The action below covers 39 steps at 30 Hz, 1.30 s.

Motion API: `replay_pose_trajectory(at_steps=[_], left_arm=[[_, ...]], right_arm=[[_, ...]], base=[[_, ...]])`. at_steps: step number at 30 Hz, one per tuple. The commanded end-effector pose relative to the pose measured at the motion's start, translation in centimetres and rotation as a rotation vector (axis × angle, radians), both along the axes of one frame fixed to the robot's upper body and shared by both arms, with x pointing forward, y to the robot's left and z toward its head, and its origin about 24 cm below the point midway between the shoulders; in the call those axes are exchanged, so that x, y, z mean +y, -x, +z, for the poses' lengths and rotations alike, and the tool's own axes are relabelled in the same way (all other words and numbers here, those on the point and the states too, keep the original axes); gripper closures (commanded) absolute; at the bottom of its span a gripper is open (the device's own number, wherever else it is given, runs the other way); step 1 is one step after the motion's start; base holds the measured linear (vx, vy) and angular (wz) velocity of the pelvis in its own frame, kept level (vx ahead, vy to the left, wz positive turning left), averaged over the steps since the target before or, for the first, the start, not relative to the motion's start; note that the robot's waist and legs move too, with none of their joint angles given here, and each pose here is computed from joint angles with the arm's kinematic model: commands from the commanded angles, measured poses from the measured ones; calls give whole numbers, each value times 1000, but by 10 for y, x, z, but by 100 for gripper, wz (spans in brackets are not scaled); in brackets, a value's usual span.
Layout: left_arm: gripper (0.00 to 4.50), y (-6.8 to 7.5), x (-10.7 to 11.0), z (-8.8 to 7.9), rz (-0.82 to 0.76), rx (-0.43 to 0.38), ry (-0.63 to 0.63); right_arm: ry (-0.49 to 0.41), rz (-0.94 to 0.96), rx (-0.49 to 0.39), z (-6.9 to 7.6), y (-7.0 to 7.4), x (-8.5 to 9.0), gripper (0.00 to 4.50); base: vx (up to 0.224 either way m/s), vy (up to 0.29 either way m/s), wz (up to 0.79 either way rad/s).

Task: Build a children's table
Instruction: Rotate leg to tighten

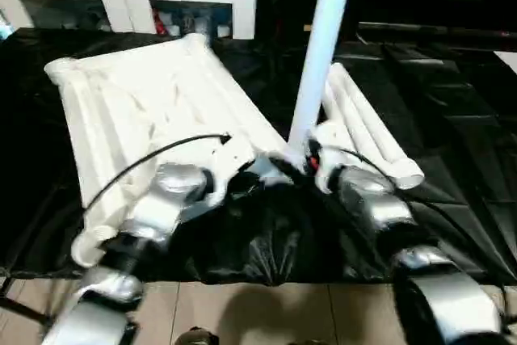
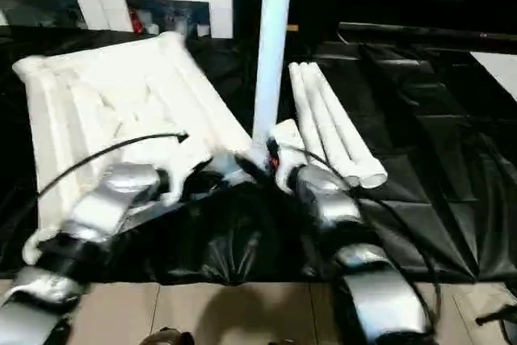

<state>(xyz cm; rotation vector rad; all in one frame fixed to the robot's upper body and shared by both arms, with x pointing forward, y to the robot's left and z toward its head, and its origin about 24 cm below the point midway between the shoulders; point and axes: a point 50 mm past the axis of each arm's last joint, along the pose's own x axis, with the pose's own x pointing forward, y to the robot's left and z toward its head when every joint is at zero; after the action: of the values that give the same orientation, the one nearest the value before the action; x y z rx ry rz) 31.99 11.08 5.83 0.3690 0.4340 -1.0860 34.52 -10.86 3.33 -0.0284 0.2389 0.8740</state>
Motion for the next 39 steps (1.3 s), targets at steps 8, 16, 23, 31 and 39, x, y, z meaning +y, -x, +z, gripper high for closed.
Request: replay_pose_trajectory(at_steps=[8, 16, 23, 31, 39], left_arm=[[450, 14, -10, 15, -279, -1, 55], [450, 15, -3, 14, -312, 26, 43], [450, 8, -9, 14, -218, -13, 61], [450, -16, -32, 18, 116, -98, 77], [450, -10, -57, 23, 90, -116, 127]], right_arm=[[16, 526, 73, -4, 37, -6, 86], [23, 644, 131, -1, 47, -16, 147], [25, 474, 117, -8, 37, -1, 170], [95, -86, 172, -24, 7, 29, 174], [15, -182, 162, -18, 1, 49, 104]], base=[[0, 0, 0], [0, 0, 0], [0, 0, 0], [0, 0, 0], [0, 0, 0]])
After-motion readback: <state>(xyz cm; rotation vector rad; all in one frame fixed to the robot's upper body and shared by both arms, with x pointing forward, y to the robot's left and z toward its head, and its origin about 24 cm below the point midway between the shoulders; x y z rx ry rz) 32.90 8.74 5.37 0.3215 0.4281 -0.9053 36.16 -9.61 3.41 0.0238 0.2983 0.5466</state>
